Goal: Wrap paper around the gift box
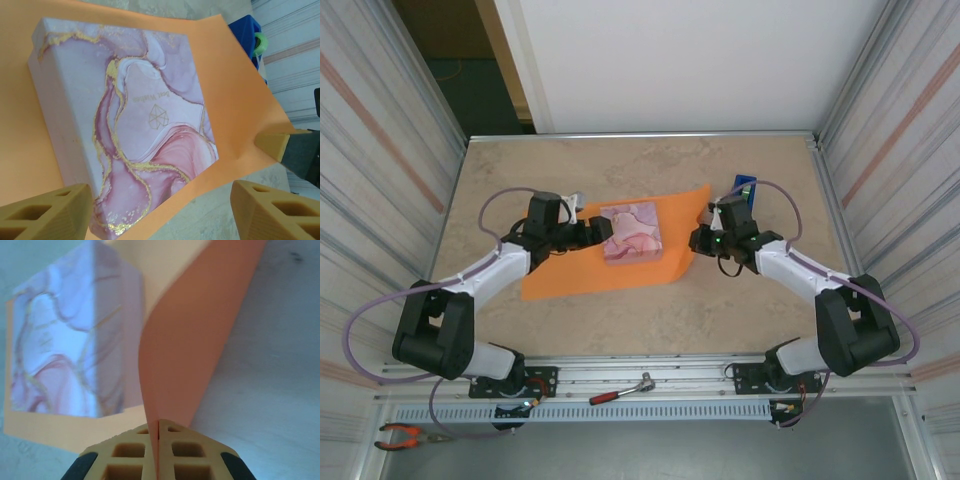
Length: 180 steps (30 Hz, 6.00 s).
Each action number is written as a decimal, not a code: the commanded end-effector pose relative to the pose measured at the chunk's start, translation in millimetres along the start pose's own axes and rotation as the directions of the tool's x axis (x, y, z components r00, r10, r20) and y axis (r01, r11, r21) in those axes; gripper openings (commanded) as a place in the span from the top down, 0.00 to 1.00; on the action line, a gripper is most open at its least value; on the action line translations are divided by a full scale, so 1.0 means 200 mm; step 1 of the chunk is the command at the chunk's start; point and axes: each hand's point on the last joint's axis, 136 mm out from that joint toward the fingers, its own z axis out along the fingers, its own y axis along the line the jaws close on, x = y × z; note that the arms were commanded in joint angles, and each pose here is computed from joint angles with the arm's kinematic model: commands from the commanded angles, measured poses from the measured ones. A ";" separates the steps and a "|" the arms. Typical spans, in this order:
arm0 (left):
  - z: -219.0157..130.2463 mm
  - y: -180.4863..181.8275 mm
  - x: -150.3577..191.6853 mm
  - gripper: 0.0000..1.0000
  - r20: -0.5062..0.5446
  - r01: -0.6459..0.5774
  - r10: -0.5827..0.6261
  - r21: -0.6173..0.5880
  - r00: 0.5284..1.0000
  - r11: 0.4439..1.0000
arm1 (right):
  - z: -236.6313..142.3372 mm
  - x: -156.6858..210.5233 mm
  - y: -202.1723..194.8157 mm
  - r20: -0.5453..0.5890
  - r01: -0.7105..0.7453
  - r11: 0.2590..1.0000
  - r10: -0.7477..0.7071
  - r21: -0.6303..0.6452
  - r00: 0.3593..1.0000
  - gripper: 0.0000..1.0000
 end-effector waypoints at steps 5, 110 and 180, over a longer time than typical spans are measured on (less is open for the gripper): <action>-0.02 -0.13 -0.08 0.27 0.015 -0.008 0.007 0.046 1.000 0.999 | 0.00 0.05 0.36 -0.029 0.163 0.981 -0.167 -0.105 0.985 1.00; 0.17 0.20 -0.14 0.14 -0.087 -0.013 0.000 -0.156 0.996 0.988 | 0.52 0.21 0.37 -0.286 0.019 0.996 -0.045 -0.092 0.957 0.91; 0.22 0.13 -0.08 0.34 -0.061 0.006 -0.018 -0.192 0.998 0.981 | 0.39 0.17 0.20 -0.287 0.035 0.999 -0.033 0.002 0.957 1.00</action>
